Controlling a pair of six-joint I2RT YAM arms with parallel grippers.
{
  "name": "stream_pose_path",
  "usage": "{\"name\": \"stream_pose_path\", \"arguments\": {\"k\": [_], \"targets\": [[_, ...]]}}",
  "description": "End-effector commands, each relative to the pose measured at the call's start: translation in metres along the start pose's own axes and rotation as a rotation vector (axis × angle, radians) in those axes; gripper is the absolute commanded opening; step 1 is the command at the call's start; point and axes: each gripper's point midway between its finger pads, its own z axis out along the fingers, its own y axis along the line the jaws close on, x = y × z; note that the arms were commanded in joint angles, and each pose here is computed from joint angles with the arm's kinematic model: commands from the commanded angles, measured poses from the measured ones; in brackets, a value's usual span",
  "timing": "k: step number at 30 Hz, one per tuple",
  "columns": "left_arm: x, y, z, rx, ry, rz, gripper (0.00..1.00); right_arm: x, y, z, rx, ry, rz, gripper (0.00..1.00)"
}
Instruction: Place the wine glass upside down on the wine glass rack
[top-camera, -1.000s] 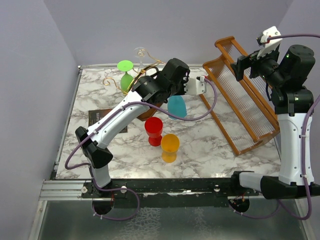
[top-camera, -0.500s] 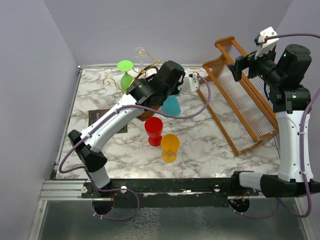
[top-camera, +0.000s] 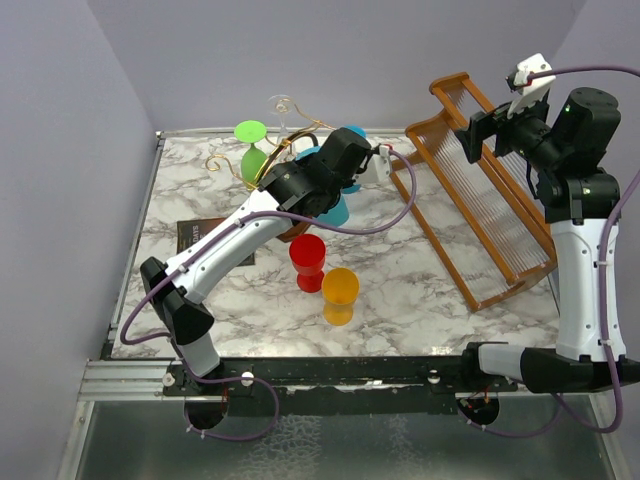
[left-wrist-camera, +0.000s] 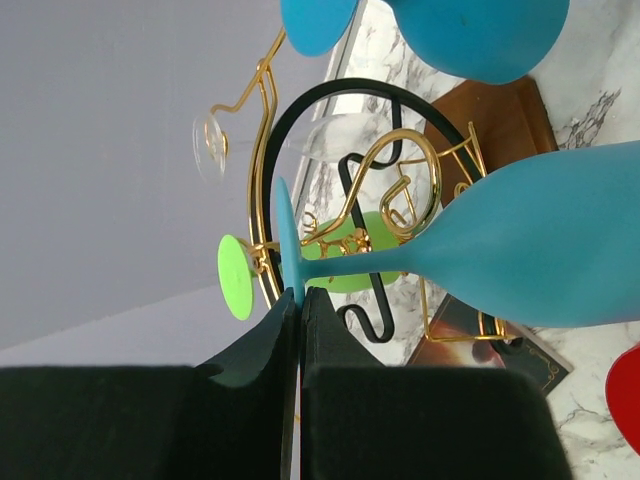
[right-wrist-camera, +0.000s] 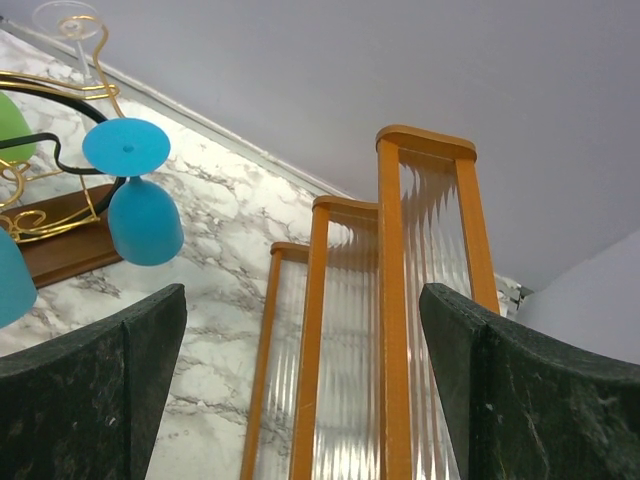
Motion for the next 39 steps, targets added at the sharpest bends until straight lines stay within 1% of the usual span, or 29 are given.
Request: {"name": "stream_pose_path", "arguments": {"k": [1,8,10,17,23,27,33,39], "targets": [[0.009,0.017,-0.007,-0.090,0.038,-0.011,0.00,-0.003,0.001,0.004,-0.019,-0.017,0.008,1.00],[0.010,0.025,-0.003,-0.138,0.064,-0.003,0.00,-0.001,0.003,0.003,-0.025,-0.019,0.007,1.00],[0.010,0.019,0.006,-0.131,0.085,0.018,0.00,-0.001,0.003,0.003,-0.025,-0.020,0.005,1.00],[0.010,0.022,0.015,-0.164,0.117,0.040,0.00,-0.002,0.004,0.002,-0.027,-0.022,0.004,1.00],[0.006,0.019,0.023,-0.156,0.110,0.050,0.00,-0.002,0.003,0.001,-0.023,-0.022,0.001,1.00],[0.000,0.016,0.029,-0.139,0.080,0.052,0.00,-0.001,0.004,0.002,-0.028,-0.021,0.002,1.00],[-0.004,0.014,0.037,-0.147,0.075,0.086,0.00,-0.001,0.004,0.002,-0.028,-0.020,0.001,1.00],[-0.014,0.012,0.041,-0.129,0.030,0.089,0.00,0.002,0.004,0.003,-0.028,-0.016,0.001,1.00]]}}
